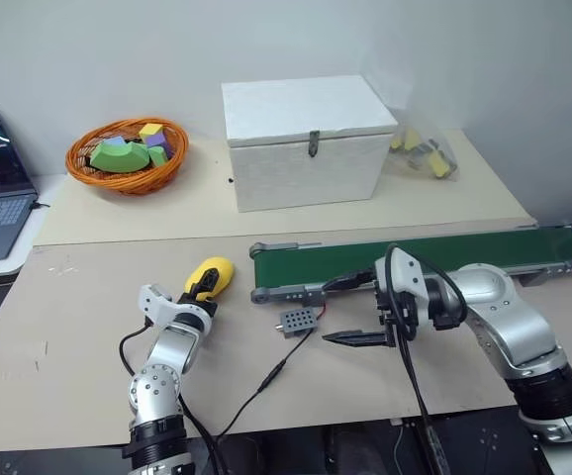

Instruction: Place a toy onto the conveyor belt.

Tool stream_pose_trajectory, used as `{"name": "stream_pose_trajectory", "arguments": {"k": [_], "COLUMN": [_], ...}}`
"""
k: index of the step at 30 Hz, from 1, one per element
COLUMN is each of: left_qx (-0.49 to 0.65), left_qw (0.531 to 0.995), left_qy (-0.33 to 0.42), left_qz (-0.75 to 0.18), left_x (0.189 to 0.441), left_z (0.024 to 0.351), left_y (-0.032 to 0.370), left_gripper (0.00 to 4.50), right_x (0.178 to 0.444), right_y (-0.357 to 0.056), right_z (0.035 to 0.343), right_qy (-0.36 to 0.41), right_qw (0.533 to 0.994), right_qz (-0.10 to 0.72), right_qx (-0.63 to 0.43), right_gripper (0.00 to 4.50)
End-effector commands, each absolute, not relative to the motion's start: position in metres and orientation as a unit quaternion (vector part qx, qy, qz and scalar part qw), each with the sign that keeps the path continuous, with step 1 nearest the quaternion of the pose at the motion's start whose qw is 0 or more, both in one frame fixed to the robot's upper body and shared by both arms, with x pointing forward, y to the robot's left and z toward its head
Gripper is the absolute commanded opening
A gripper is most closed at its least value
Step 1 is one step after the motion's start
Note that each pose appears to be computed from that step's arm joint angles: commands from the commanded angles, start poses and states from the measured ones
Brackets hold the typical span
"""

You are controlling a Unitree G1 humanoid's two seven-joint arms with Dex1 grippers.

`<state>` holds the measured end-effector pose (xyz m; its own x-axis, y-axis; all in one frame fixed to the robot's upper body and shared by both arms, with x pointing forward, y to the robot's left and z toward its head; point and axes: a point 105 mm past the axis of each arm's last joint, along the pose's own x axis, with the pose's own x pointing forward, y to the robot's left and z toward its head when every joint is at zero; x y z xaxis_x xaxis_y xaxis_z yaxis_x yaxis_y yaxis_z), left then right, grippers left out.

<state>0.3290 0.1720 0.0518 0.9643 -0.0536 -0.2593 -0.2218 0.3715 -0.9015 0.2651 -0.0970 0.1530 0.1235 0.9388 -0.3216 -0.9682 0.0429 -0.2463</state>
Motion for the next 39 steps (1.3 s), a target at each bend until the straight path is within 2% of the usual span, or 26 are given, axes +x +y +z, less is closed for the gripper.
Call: {"name": "stream_pose_trajectory", "arguments": {"k": [1, 2, 6, 10, 15, 19, 22, 24, 25, 26, 28, 29, 31, 33, 39], "left_qx": [-0.574, -0.572, -0.575, -0.574, -0.549, -0.457, -0.316, -0.102, 0.051, 0.181, 0.388, 0.491, 0.627, 0.668, 0.71], "left_qw": [0.81, 0.811, 0.811, 0.812, 0.831, 0.889, 0.944, 0.981, 0.977, 0.955, 0.88, 0.817, 0.7, 0.647, 0.573], "left_qy": [0.11, 0.108, 0.098, 0.095, 0.084, 0.006, -0.083, -0.165, -0.205, -0.233, -0.266, -0.286, -0.305, -0.31, -0.289], "left_qz": [0.049, 0.05, 0.046, 0.043, 0.042, 0.031, 0.032, 0.02, -0.003, -0.027, -0.07, -0.103, -0.156, -0.199, -0.289], "left_x": [0.329, 0.329, 0.327, 0.326, 0.326, 0.33, 0.329, 0.325, 0.322, 0.319, 0.318, 0.317, 0.318, 0.319, 0.331], "left_z": [0.056, 0.056, 0.058, 0.059, 0.065, 0.105, 0.149, 0.191, 0.208, 0.214, 0.206, 0.196, 0.169, 0.147, 0.108], "left_y": [0.172, 0.172, 0.173, 0.173, 0.175, 0.182, 0.19, 0.183, 0.166, 0.149, 0.12, 0.102, 0.08, 0.072, 0.076], "left_gripper": [4.09, 4.09, 3.04, 1.51, 0.02, 0.02, 0.02, 0.02, 0.02, 0.02, 0.02, 0.02, 0.02, 0.02, 0.02], "right_x": [0.267, 0.268, 0.27, 0.27, 0.271, 0.272, 0.272, 0.273, 0.273, 0.272, 0.272, 0.273, 0.274, 0.275, 0.275], "right_y": [-0.099, -0.099, -0.099, -0.099, -0.099, -0.098, -0.098, -0.097, -0.097, -0.096, -0.095, -0.094, -0.092, -0.089, -0.09], "right_z": [0.165, 0.164, 0.163, 0.162, 0.161, 0.16, 0.16, 0.16, 0.159, 0.16, 0.16, 0.16, 0.16, 0.162, 0.163], "right_qy": [0.01, 0.011, 0.015, 0.016, 0.017, 0.018, 0.018, 0.018, 0.018, 0.017, 0.016, 0.014, 0.011, 0.007, 0.001], "right_qw": [0.726, 0.727, 0.728, 0.727, 0.726, 0.726, 0.726, 0.725, 0.725, 0.725, 0.724, 0.724, 0.724, 0.724, 0.731], "right_qz": [0.653, 0.651, 0.649, 0.65, 0.652, 0.652, 0.652, 0.653, 0.653, 0.655, 0.656, 0.656, 0.657, 0.659, 0.65], "right_qx": [-0.217, -0.219, -0.221, -0.22, -0.218, -0.218, -0.218, -0.218, -0.217, -0.215, -0.213, -0.211, -0.209, -0.206, -0.206], "right_gripper": [4.5, 4.5, 4.5, 4.5, 4.5, 4.5, 4.5, 4.5, 4.5, 4.5, 4.5, 4.5, 4.5, 4.5, 4.5]}}
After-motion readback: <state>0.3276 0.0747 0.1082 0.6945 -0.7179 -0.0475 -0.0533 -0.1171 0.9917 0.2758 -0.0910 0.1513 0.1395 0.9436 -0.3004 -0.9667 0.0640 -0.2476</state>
